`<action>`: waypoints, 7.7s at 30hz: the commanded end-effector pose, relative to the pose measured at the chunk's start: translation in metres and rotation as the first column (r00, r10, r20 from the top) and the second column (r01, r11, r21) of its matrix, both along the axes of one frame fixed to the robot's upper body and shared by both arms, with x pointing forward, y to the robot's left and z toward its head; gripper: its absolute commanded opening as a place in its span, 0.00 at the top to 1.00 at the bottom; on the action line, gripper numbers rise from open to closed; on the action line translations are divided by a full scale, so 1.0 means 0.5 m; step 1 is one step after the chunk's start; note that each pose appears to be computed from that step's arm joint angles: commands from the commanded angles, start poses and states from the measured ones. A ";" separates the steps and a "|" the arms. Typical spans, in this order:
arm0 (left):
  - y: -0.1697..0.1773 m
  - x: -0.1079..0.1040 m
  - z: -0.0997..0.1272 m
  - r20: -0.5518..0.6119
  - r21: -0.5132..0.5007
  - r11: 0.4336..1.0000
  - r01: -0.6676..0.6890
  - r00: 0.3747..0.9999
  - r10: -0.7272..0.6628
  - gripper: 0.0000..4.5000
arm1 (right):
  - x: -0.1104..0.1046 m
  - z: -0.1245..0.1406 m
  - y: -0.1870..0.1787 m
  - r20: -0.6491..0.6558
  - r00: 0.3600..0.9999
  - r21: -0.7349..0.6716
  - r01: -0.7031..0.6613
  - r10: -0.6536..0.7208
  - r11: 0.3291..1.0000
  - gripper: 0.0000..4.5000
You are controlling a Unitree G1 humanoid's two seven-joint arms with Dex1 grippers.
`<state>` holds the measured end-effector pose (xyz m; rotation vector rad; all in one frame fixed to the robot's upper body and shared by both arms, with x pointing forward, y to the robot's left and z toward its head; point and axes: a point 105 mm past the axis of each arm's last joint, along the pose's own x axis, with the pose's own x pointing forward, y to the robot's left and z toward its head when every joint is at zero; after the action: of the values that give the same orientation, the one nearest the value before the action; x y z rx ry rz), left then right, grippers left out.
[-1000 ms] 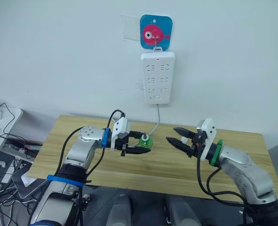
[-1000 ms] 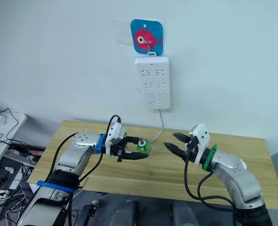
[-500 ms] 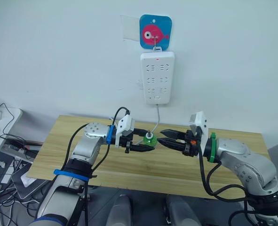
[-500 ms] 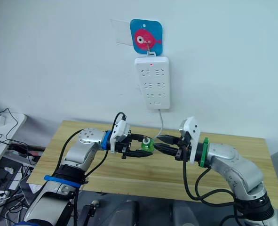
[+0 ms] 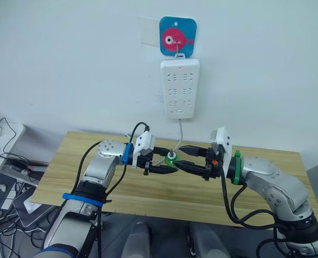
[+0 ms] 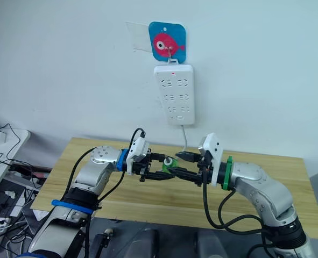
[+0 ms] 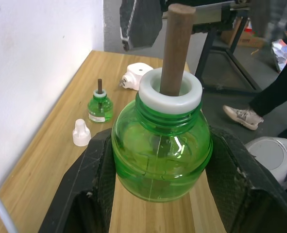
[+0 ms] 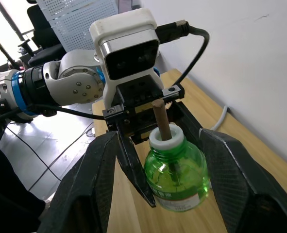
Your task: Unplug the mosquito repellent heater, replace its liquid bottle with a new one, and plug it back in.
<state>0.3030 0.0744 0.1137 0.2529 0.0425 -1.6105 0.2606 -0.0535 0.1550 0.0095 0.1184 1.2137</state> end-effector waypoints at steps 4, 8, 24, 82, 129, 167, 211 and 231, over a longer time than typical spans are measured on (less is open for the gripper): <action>-0.014 -0.002 0.018 0.037 -0.013 0.999 0.033 0.999 -0.033 0.50 | 0.004 0.004 0.020 0.041 0.999 0.001 -0.013 0.013 1.000 0.39; -0.015 -0.002 0.020 0.038 -0.015 0.999 0.039 0.999 -0.039 0.50 | 0.014 -0.003 0.032 0.043 0.999 -0.005 -0.013 0.013 1.000 0.39; -0.017 0.001 0.024 0.008 -0.032 0.999 0.021 1.000 -0.020 0.50 | 0.026 -0.016 0.035 0.073 0.997 -0.029 -0.001 0.003 1.000 0.81; -0.161 0.045 0.156 0.162 -0.606 0.761 -0.232 0.900 0.404 0.28 | 0.063 0.137 -0.120 -0.629 0.748 0.535 0.614 -0.210 0.580 0.81; -0.101 0.030 0.104 0.113 -0.485 0.840 -0.246 0.934 0.339 0.50 | -0.015 -0.186 -0.567 -0.174 0.818 -0.823 0.186 -0.549 0.537 0.01; -0.102 0.029 0.106 0.107 -0.469 0.846 -0.252 0.935 0.338 0.50 | 0.014 -0.199 -0.570 -0.191 0.790 -0.818 0.199 -0.582 0.540 0.01; -0.108 0.027 0.104 0.106 -0.468 0.849 -0.245 0.938 0.329 0.50 | 0.043 -0.222 -0.518 -0.136 0.912 -0.872 0.075 -0.387 0.483 0.01; -0.108 0.027 0.106 0.109 -0.468 0.851 -0.239 0.940 0.324 0.50 | 0.056 -0.248 -0.518 -0.133 0.922 -0.875 0.063 -0.364 0.479 0.29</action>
<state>0.3203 0.0228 0.1549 0.0233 -0.3638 -1.2411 0.2897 -0.3098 0.0291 -0.6766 0.9867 0.7649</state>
